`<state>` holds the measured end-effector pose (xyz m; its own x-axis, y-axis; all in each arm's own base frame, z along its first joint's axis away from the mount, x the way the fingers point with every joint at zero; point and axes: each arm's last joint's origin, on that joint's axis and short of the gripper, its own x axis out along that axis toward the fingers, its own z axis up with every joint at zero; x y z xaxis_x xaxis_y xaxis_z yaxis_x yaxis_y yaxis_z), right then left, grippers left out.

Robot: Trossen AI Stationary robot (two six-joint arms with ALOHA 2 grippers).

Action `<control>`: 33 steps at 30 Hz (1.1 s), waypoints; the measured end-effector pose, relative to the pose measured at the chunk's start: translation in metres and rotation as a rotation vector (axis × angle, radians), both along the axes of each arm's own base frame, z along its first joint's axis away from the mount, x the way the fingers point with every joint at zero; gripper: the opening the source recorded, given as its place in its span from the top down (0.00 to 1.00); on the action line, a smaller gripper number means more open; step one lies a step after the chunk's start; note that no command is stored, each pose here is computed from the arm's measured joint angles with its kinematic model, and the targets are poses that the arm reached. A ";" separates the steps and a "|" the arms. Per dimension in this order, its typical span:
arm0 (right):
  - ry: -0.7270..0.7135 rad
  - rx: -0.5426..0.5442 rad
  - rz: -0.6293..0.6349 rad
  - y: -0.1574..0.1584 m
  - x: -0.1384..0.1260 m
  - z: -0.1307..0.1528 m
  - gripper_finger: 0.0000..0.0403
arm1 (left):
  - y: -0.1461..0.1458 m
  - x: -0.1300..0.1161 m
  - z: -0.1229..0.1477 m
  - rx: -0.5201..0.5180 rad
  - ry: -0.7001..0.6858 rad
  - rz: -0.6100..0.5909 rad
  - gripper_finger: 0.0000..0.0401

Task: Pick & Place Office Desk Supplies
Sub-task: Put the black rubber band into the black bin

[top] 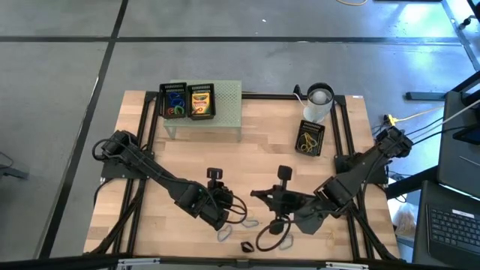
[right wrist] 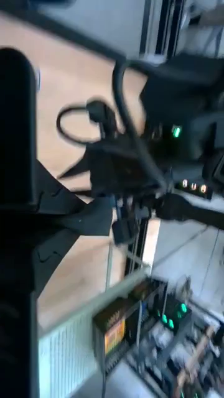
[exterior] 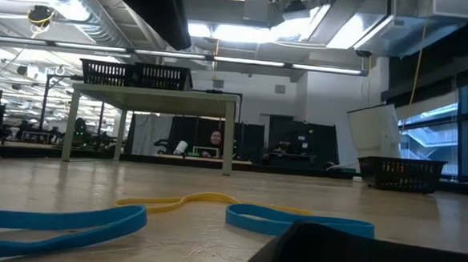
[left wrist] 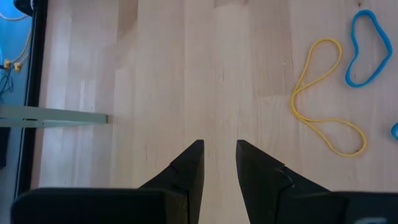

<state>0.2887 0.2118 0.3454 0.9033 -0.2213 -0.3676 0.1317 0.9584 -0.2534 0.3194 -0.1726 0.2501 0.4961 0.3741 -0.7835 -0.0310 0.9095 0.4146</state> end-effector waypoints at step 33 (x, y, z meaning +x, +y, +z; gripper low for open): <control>0.983 0.101 -0.943 -0.180 -0.055 -0.154 0.97 | 0.001 0.000 0.001 0.018 -0.040 0.045 0.79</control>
